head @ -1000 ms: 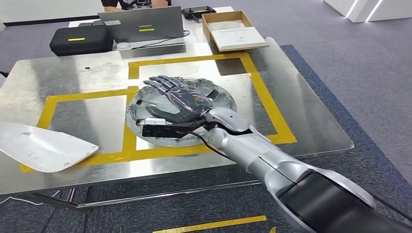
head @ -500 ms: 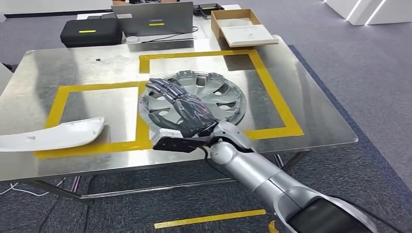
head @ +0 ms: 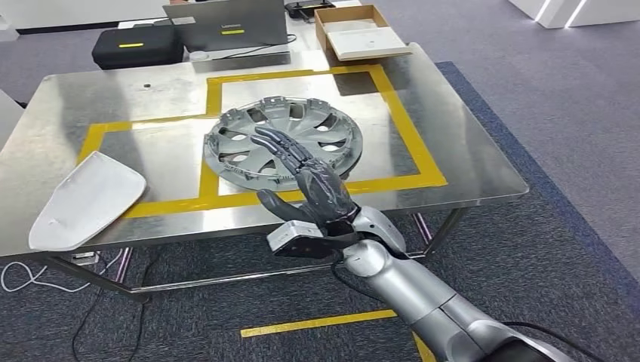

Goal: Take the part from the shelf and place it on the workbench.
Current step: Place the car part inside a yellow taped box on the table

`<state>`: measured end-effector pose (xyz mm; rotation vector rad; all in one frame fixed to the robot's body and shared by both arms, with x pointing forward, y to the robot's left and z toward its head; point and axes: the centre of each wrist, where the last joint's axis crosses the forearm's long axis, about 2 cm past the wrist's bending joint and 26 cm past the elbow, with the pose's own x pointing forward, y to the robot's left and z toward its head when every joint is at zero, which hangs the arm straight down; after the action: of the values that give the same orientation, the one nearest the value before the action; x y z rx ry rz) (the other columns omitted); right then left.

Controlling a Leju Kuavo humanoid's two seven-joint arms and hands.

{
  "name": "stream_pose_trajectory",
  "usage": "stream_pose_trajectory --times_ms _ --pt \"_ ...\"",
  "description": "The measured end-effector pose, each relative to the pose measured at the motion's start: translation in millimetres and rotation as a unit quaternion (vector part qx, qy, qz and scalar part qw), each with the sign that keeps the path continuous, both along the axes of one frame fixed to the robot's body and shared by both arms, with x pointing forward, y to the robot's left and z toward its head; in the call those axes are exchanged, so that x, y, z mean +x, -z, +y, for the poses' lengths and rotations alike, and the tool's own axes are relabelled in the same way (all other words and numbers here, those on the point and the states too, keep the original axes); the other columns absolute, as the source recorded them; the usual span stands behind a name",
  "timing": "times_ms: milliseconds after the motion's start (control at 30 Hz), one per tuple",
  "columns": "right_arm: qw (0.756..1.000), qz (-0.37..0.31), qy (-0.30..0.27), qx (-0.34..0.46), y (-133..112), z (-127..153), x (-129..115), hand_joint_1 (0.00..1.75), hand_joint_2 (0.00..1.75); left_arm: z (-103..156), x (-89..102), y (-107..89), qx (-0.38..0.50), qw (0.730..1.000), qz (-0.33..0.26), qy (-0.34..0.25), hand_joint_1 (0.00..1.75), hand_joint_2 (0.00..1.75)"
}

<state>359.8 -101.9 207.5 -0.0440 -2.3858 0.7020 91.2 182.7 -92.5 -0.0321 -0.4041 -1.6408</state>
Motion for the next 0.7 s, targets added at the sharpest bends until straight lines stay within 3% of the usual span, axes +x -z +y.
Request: stream_pose_trajectory --times_ms 267,367,433,533,633,700 --pt "0.987 0.078 -0.083 0.112 33 -24 -34 0.0 0.0 2 -7.4 2.0 0.003 1.0 0.002 -0.031 0.0 0.0" --pt "0.977 0.126 -0.085 0.147 52 -37 -46 0.0 0.0 4 -10.2 2.8 0.005 0.999 0.0 -0.049 0.0 0.0" --pt "0.979 0.146 -0.037 0.137 66 -47 -50 0.0 0.0 5 -13.1 3.5 0.003 0.998 -0.002 -0.066 0.0 0.0" --pt "0.978 0.159 0.094 0.093 93 -65 -49 0.0 0.0 6 -15.4 4.1 -0.003 0.995 -0.008 -0.103 0.0 0.0" --pt "0.958 0.188 0.203 0.078 135 -91 -58 0.0 0.0 12 -17.6 5.4 -0.009 0.98 -0.014 -0.197 0.0 0.0" --pt "0.94 0.226 0.244 0.07 171 -108 -78 0.0 0.0 23 -20.2 7.8 0.001 0.964 0.001 -0.265 0.0 0.0"
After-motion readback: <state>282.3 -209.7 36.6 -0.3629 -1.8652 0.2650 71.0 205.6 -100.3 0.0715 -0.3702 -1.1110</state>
